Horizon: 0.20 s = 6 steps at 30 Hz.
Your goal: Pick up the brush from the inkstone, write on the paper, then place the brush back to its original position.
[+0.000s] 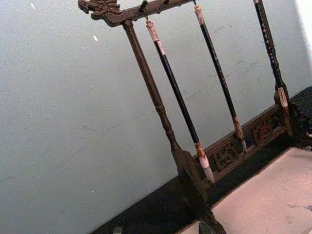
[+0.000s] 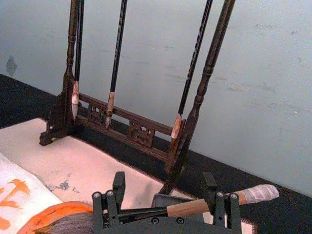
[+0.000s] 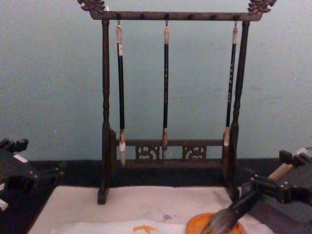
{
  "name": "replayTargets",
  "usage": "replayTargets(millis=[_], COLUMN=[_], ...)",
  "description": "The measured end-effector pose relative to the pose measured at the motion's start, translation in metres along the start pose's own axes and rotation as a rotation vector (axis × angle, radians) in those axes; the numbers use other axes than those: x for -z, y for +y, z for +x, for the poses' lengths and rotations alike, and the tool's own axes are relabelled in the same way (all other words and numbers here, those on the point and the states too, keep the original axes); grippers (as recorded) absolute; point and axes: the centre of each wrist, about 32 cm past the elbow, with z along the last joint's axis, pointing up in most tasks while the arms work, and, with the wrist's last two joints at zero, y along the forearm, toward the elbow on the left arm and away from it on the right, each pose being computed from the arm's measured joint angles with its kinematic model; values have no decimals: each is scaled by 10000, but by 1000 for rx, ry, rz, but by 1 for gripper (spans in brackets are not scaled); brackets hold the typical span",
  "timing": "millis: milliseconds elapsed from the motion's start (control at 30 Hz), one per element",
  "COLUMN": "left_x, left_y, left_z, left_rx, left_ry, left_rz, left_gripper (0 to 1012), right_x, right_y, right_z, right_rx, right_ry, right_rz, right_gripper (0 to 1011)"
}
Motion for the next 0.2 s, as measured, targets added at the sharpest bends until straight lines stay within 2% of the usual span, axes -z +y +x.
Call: replayTargets(millis=[200], left_x=[0], left_y=[0], left_z=[0], left_rx=[0], left_ry=[0], left_rz=[0], left_gripper=[1010], right_x=[0], right_y=[0], right_z=[0], right_rx=[0], right_ry=[0], right_rz=[0], right_gripper=[1000])
